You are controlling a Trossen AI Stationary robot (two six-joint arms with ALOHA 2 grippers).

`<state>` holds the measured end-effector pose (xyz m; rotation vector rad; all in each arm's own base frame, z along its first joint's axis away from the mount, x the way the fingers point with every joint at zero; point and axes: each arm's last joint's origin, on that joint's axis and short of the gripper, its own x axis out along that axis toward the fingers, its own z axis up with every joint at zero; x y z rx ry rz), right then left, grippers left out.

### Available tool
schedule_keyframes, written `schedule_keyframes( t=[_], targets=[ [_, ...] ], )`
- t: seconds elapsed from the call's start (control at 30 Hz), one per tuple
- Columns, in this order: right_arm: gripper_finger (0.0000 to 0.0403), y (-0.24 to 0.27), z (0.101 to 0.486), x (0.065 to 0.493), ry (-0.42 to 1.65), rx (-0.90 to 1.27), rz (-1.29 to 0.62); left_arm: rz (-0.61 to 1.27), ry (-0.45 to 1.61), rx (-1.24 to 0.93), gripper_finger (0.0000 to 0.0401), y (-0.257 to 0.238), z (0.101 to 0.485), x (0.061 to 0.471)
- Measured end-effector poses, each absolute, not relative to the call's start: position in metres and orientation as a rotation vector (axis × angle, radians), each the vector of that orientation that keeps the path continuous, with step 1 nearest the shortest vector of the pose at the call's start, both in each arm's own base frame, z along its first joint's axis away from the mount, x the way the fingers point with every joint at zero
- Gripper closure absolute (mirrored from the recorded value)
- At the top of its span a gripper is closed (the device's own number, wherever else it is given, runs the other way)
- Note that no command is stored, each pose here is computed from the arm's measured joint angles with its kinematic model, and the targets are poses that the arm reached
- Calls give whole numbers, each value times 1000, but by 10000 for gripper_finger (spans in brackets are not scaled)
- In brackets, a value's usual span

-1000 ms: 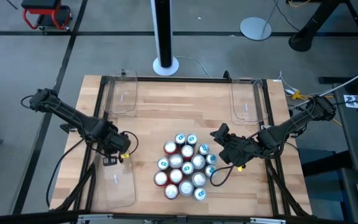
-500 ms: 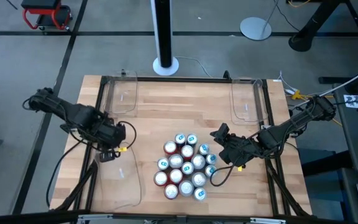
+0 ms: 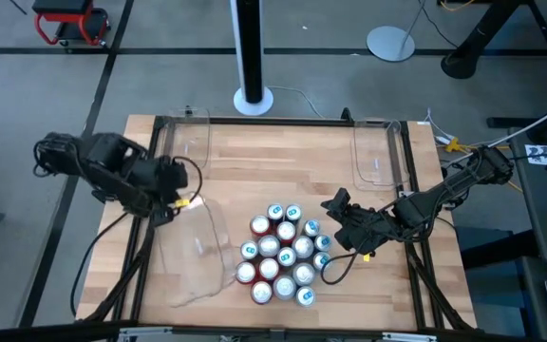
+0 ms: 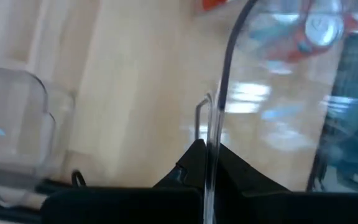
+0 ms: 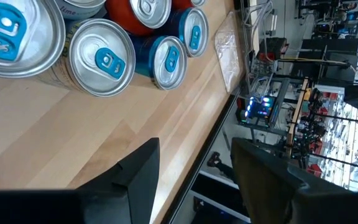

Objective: Sort soda cans
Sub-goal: Move the transparent bins into the top middle

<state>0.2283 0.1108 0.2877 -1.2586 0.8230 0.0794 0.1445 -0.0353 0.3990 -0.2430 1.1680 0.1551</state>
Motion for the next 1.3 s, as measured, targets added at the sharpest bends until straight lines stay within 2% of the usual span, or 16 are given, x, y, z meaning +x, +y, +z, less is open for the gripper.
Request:
schedule_keyframes(
  t=[0.33,0.63,0.9,1.13,1.3],
  targets=[
    [205,111,288,228,823,-1254,85,229,1041,-109,401,12,422,158],
    [205,111,286,228,823,-1255,74,345,1071,35,401,78,422,204],
    [205,108,268,224,874,-1244,75,454,1053,72,401,134,433,210],
    [205,107,266,224,876,-1249,56,544,1029,95,401,190,414,229],
    [205,107,266,224,877,-1256,37,492,1086,122,401,216,384,257]
  ],
)
